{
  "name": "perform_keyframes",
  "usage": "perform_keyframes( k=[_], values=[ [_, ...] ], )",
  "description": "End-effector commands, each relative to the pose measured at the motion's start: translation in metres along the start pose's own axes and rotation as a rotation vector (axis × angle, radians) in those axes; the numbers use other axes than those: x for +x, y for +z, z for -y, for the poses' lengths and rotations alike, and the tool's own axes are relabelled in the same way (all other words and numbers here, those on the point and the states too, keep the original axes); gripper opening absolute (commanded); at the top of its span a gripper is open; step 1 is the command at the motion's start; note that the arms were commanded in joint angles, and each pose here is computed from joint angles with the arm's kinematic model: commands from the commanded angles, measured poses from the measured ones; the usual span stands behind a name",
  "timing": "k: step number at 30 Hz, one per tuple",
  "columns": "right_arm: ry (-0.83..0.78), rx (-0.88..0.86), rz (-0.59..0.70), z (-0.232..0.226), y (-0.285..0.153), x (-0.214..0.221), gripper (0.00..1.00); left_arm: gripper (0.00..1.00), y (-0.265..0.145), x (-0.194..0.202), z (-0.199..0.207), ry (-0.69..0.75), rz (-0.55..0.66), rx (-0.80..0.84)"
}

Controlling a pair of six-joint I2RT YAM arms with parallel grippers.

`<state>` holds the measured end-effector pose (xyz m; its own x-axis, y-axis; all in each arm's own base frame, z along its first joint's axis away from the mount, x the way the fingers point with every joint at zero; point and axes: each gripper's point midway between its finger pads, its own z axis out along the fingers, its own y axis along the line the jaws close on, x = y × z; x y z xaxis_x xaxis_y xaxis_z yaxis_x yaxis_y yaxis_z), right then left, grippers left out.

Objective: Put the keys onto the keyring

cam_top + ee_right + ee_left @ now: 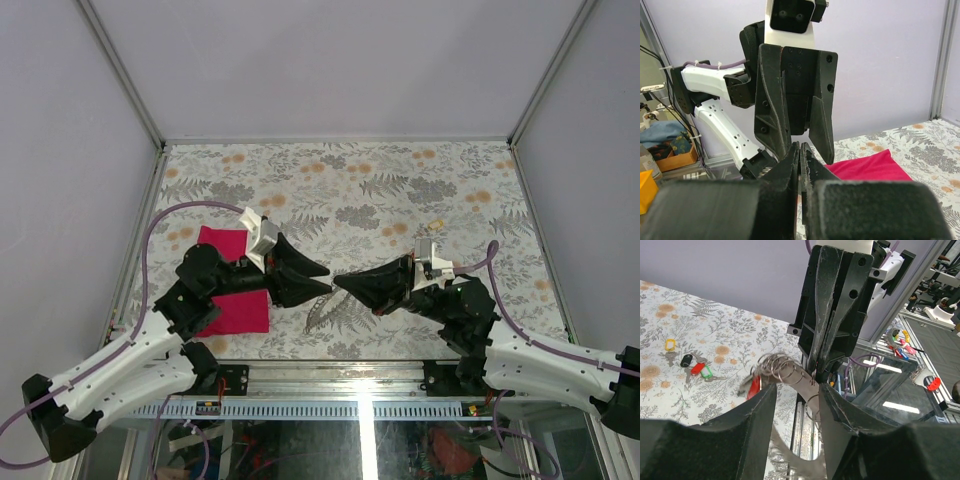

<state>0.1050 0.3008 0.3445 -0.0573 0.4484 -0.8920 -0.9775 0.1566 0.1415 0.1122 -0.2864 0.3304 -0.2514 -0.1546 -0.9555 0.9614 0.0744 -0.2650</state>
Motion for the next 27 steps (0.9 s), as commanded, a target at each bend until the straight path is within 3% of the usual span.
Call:
perform_keyframes(
  k=[1, 9, 20, 23, 26, 27],
  values=[
    [-0.028, -0.067, 0.143, -0.0163, 0.0063, -0.0423, 0.0, 0.4, 0.0036, -0.0289, 0.0101, 0.072, 0.071, 0.043],
    [-0.028, -0.067, 0.147, -0.0163, 0.0059, -0.0427, 0.0, 0.39, 0.0077, -0.0277, 0.0138, 0.065, 0.061, 0.082],
    [-0.018, -0.064, 0.138, -0.0144, 0.0076, -0.0368, 0.0, 0.32, 0.0118, -0.0283, 0.0174, 0.055, 0.054, 0.116],
    [-0.016, -0.064, 0.132, -0.014, 0.0074, -0.0345, 0.0, 0.22, 0.0121, -0.0298, 0.0183, 0.056, 0.057, 0.12],
    [-0.014, -0.062, 0.132, -0.0136, 0.0069, -0.0338, 0.0, 0.02, 0.0122, -0.0312, 0.0196, 0.056, 0.058, 0.126],
    [-0.014, -0.063, 0.132, -0.0139, 0.0067, -0.0339, 0.0, 0.0, 0.012, -0.0317, 0.0199, 0.055, 0.058, 0.126]
  ],
)
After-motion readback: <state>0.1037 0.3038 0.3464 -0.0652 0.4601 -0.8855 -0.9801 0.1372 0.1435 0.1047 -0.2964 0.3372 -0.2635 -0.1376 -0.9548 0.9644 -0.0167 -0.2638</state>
